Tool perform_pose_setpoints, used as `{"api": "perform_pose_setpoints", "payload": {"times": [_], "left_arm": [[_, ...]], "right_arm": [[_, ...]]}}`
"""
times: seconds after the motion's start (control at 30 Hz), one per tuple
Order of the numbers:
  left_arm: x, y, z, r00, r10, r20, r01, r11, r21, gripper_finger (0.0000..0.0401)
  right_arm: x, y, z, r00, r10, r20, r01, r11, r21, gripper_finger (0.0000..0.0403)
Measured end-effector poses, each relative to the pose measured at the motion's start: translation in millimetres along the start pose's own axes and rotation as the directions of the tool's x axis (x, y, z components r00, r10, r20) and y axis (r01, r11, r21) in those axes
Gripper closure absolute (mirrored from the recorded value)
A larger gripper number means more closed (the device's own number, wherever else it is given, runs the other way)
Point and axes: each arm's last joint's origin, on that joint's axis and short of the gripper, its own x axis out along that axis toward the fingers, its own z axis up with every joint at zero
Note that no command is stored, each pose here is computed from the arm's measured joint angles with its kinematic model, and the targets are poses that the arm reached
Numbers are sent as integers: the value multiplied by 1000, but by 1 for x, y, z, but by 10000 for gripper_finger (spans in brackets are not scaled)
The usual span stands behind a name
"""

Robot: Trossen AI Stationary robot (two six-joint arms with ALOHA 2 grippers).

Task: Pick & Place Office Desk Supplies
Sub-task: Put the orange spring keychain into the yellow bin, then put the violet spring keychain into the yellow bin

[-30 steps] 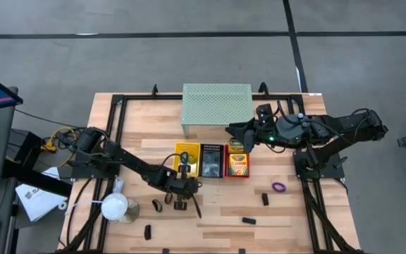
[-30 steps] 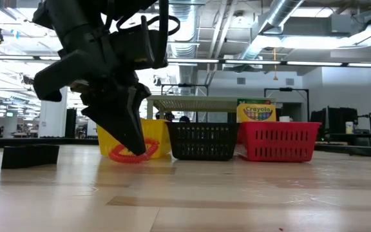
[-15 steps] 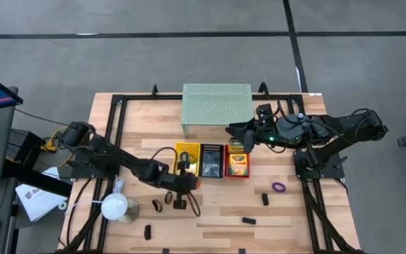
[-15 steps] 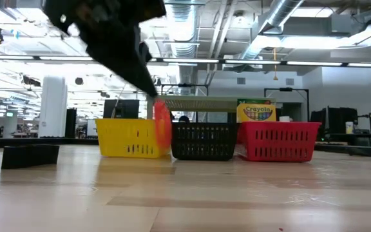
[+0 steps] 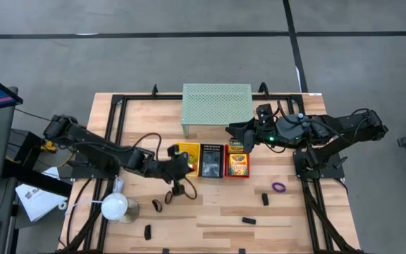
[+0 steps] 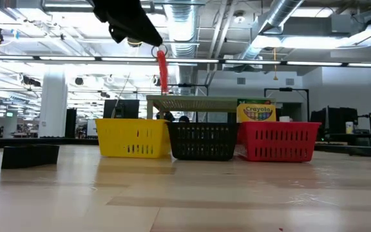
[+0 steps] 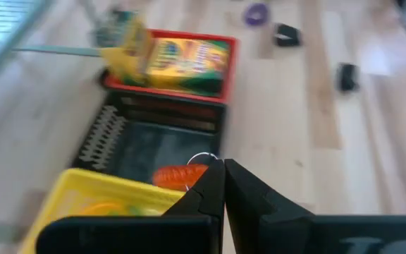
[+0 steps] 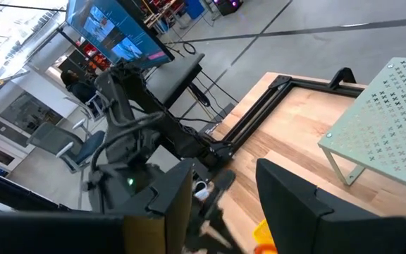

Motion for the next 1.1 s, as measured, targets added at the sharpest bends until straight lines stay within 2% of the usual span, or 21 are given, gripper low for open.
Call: {"api": "perform_pose_setpoints", "payload": {"times": [0.17,0.33,0.47,0.77,0.9,1.1], "left_arm": [[-1,19,4,998,68,-11,-69,997,-31,401],[8,35,4,996,74,-40,-77,994,-79,401],[16,47,-6,992,90,-90,-101,987,-122,401],[29,56,-47,977,19,-214,-77,960,-270,396],[30,55,-47,980,15,-199,-78,946,-313,367],[26,54,-36,995,-4,-102,-31,939,-344,293]], "right_arm": [[0,0,0,1000,3,2,-3,1000,1,249],[-1,3,1,1000,25,14,-25,1000,-5,249],[-3,6,-1,999,41,11,-41,999,-7,249],[-7,11,-6,999,46,17,-46,999,-5,249],[-10,13,-8,998,50,24,-51,999,5,249],[-9,15,-11,999,50,15,-51,999,15,249]]}}
